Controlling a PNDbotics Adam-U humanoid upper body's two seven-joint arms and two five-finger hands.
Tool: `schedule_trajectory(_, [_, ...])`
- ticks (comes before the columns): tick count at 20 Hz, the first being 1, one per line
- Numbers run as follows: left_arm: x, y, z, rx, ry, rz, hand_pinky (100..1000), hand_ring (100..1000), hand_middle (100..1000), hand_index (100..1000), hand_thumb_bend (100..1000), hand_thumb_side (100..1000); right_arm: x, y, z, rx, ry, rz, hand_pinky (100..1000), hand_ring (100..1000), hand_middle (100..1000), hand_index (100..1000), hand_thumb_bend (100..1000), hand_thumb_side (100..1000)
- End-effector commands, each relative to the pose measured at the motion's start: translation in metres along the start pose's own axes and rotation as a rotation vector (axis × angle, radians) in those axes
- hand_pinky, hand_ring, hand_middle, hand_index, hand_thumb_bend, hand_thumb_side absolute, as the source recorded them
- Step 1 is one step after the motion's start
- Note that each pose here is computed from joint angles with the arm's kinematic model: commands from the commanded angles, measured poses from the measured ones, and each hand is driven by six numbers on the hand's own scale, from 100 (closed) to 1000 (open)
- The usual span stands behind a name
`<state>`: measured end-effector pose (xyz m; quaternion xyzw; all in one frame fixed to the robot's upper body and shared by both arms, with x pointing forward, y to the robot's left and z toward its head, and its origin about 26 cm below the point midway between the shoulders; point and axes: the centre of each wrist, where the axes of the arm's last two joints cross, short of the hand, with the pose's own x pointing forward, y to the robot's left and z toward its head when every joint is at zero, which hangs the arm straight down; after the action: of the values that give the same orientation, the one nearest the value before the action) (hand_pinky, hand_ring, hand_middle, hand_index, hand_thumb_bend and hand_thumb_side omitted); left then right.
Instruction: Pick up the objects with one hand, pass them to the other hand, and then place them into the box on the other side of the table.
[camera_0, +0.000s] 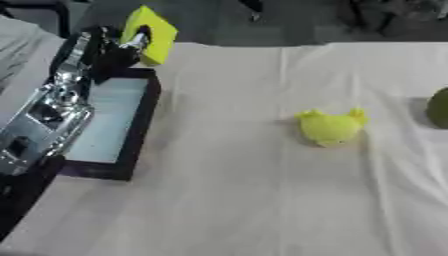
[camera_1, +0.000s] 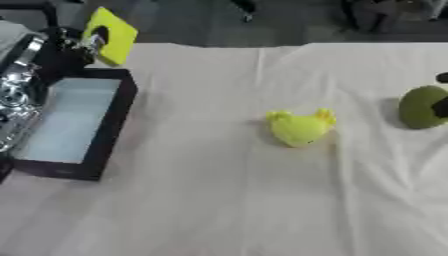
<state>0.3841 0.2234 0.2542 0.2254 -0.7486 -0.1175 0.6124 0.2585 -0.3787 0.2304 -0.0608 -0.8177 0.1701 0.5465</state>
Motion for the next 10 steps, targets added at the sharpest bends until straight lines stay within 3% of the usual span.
schedule_trajectory(1, [0.002,0.025,-0.004,0.072,-0.02,-0.052,566,629,341,383,100,387,0.007,-0.002,-0.002,-0.007,-0.031,0.035,669,618,756,866,208,412])
schedule_trajectory(10, [-0.029,0.049,-0.017,0.18,0.001,-0.311,598,628,374,431,100,129,0.003,0.001,0.001,-0.006,-0.038,0.043,671,618,757,864,213,415])
